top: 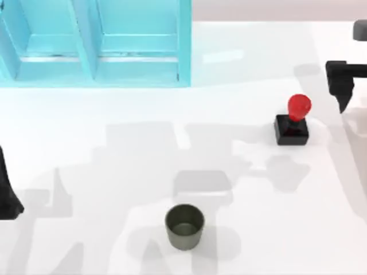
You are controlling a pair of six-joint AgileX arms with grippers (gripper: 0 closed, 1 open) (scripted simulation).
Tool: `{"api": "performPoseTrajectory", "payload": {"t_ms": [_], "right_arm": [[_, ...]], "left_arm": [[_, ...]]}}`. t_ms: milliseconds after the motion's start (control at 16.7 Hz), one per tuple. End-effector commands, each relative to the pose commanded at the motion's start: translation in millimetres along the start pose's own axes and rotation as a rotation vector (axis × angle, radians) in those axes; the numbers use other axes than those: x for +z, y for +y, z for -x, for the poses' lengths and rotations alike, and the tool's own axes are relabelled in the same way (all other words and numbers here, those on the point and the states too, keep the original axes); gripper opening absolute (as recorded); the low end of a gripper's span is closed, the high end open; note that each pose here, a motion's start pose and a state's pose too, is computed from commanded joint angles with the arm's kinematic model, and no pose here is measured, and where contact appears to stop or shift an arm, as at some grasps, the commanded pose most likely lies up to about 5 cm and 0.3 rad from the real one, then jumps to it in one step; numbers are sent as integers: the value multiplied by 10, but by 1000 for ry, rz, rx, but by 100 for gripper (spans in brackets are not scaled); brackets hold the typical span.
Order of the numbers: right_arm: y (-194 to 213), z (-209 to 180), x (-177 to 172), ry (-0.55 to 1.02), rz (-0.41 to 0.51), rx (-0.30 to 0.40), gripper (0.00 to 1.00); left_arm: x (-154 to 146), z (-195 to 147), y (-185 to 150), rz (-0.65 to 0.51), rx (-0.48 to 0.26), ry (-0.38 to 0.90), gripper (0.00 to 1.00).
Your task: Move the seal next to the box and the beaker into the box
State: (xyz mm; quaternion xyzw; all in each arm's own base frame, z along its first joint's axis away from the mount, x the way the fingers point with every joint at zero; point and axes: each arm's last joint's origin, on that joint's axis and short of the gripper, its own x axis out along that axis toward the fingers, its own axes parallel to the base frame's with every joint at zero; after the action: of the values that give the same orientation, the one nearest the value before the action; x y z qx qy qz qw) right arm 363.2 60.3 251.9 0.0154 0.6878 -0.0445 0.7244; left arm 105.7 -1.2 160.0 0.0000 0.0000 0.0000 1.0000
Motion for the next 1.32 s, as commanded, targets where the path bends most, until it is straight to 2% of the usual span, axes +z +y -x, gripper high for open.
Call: {"api": "performPoseTrajectory", "payload": {"t_ms": [240,540,1020,1320], "right_arm": [[446,-165,429,69,40,5,100],[803,-219,622,56,73,37,100],[811,-257,639,51,72,40,100],[846,-675,633,52,75,41,100]], "left_arm": [[0,0,0,0,0,0,100],[0,0,0,0,0,0,100],[0,0,0,0,0,0,100],[0,0,0,0,0,0,100]]}}
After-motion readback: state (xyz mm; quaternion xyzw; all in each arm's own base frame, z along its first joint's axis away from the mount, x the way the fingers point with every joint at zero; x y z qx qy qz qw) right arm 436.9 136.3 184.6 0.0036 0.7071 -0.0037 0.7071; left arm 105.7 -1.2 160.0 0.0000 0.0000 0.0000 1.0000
